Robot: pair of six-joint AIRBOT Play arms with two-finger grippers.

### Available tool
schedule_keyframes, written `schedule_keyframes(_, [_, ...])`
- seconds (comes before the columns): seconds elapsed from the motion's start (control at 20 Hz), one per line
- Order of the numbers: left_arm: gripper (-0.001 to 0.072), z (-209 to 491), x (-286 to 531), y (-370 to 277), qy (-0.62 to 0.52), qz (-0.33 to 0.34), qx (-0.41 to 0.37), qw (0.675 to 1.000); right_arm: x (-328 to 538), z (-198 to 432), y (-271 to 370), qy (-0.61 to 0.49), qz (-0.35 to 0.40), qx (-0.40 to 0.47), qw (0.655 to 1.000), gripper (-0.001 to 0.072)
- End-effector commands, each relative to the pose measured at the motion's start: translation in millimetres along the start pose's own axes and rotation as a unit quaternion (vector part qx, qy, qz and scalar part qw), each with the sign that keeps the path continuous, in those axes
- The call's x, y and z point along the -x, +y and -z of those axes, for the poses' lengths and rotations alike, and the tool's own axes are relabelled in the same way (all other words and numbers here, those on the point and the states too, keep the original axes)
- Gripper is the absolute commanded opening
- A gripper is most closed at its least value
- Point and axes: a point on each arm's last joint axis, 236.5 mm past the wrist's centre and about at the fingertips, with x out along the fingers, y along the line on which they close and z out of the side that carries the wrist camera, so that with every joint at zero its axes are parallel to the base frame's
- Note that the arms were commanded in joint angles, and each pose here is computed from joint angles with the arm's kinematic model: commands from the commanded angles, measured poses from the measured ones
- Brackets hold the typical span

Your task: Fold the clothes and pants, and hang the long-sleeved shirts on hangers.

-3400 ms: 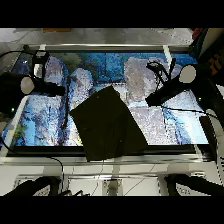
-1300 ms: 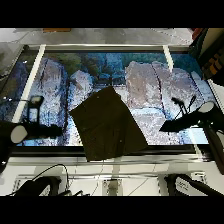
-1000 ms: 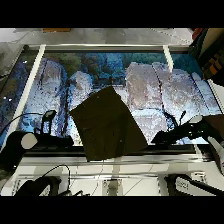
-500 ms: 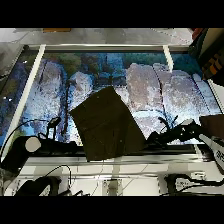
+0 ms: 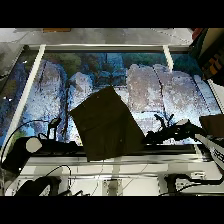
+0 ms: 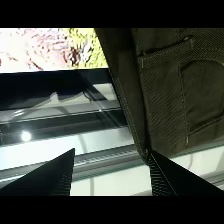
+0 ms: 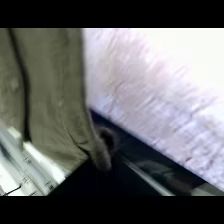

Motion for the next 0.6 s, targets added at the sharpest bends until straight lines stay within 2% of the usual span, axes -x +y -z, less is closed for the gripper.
schedule_keyframes(0.0, [0.0496, -0.6, -8.7, -10.9, -0.01, 0.033, 0.022, 0.999, 0.3, -7.4, 17.1, -0.016, -0.035, 0.014, 0.999, 0.002])
schedule_keyframes(0.3, [0.05, 28.6, -32.9, -26.5, 0.016, 0.099, 0.015, 0.995, 0.3, -7.6, 17.5, -0.017, -0.036, 0.013, 0.999, 0.002])
schedule_keyframes(0.4, [0.0511, 25.5, -37.8, -24.4, 0.003, 0.101, 0.022, 0.995, 0.3, -7.5, 17.7, -0.016, -0.036, 0.013, 0.999, 0.002])
schedule_keyframes(0.45, [0.0545, 22.7, -38.9, -23.8, -0.005, 0.101, 0.026, 0.995, 0.4, -7.2, 18.1, -0.016, -0.037, 0.013, 0.999, 0.002])
schedule_keyframes(0.55, [0.0544, 19.3, -39.2, -23.3, -0.012, 0.101, 0.027, 0.994, 0.4, -6.5, 18.8, -0.014, -0.039, 0.013, 0.999, 0.002])
